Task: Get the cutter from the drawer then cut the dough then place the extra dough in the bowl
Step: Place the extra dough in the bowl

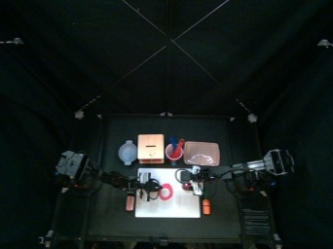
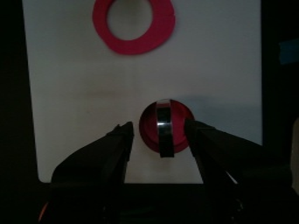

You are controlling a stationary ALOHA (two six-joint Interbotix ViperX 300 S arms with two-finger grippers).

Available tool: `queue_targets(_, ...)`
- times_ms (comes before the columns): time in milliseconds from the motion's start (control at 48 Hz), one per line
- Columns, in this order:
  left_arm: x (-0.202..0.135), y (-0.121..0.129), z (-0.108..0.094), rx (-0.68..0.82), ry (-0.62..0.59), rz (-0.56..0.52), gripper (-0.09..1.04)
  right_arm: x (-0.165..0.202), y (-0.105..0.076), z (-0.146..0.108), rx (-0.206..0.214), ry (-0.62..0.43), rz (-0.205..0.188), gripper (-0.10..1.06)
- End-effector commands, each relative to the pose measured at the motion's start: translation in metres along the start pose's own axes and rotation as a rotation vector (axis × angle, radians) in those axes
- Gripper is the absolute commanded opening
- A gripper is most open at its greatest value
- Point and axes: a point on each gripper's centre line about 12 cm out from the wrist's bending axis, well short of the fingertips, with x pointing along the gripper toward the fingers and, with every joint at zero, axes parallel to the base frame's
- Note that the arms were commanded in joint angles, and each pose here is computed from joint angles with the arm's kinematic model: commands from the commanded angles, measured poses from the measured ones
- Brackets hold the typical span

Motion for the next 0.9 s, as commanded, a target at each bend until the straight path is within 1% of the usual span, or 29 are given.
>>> queue_targets(21, 0.001, 0.004, 0.011, -0.012, -0.031, 0.011, 0.49, -0.016, 0.004, 0.02, -0.009, -0.094, 0.008, 0.85)
queue_targets(104, 0.005, 0.004, 0.008, -0.003, -0.017, 0.009, 0.51, -0.016, 0.004, 0.022, -0.006, -0.105, 0.009, 0.85)
queue_targets(208, 0.01, 0.002, 0.013, 0.041, -0.011, -0.002, 0.57, -0.015, 0.004, 0.022, -0.004, -0.108, 0.009, 0.85)
queue_targets(333, 0.019, 0.005, 0.02, 0.09, 0.039, -0.022, 0.71, -0.015, 0.004, 0.022, -0.004, -0.109, 0.01, 0.85)
queue_targets(417, 0.027, 0.012, 0.021, 0.106, 0.098, -0.037, 0.77, -0.014, 0.006, 0.021, -0.007, -0.106, 0.012, 0.85)
queue_targets(521, 0.036, 0.016, 0.021, 0.121, 0.14, -0.051, 0.78, -0.013, 0.006, 0.019, -0.003, -0.101, 0.015, 0.85)
queue_targets(625, 0.041, 0.022, 0.023, 0.126, 0.149, -0.048, 0.78, -0.011, 0.007, 0.017, -0.001, -0.096, 0.016, 0.85)
queue_targets(729, 0.044, 0.027, 0.02, 0.13, 0.166, -0.045, 0.78, -0.01, 0.007, 0.016, -0.002, -0.098, 0.016, 0.85)
queue_targets(896, 0.044, 0.024, 0.016, 0.128, 0.214, -0.078, 0.78, -0.01, 0.006, 0.015, -0.002, -0.095, 0.014, 0.85)
